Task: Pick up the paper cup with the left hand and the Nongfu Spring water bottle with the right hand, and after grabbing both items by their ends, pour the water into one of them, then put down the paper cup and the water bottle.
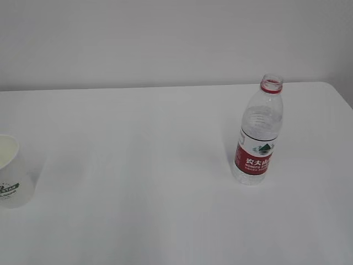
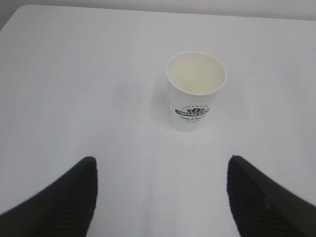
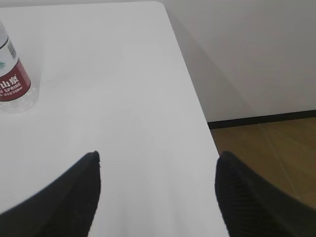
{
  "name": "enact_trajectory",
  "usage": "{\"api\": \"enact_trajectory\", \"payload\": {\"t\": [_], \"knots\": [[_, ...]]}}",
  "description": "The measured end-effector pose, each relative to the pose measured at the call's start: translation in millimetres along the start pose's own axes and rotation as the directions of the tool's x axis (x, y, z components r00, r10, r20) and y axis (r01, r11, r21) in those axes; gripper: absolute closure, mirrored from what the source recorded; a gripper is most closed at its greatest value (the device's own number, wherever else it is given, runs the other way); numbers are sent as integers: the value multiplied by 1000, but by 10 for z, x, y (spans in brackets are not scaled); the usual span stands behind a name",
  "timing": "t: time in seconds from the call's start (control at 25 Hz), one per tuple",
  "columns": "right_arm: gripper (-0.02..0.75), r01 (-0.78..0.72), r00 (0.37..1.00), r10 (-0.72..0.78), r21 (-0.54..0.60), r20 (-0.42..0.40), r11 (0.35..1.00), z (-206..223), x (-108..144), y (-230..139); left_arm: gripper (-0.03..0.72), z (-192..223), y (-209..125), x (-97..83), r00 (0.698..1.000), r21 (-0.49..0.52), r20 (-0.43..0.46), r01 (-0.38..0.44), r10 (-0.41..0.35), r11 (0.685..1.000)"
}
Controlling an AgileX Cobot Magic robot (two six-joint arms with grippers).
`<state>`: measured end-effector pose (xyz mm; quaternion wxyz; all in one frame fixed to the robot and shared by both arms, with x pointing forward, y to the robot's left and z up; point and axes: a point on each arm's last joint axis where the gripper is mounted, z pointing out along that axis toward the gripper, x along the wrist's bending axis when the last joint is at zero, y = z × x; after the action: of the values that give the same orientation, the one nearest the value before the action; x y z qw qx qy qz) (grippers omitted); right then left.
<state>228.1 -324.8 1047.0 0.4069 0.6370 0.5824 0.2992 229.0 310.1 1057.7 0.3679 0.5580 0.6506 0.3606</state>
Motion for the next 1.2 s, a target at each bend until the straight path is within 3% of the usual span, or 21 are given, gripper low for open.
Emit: {"api": "enact_trajectory", "payload": {"t": [0.6,0.88,1.2], "knots": [[186,-1,1000,1,-2,-2,1000,-4,1,4,102,0,-2,-9,1000,2,10,5,-5,1000],[186,-46,996,32,-183,-78,982,-154,28,218,102,0,-3,-39,999,4,43,22,-22,1000],[186,-76,985,40,-218,-165,973,-105,140,605,102,-111,176,-65,997,-137,79,37,-27,990]]}}
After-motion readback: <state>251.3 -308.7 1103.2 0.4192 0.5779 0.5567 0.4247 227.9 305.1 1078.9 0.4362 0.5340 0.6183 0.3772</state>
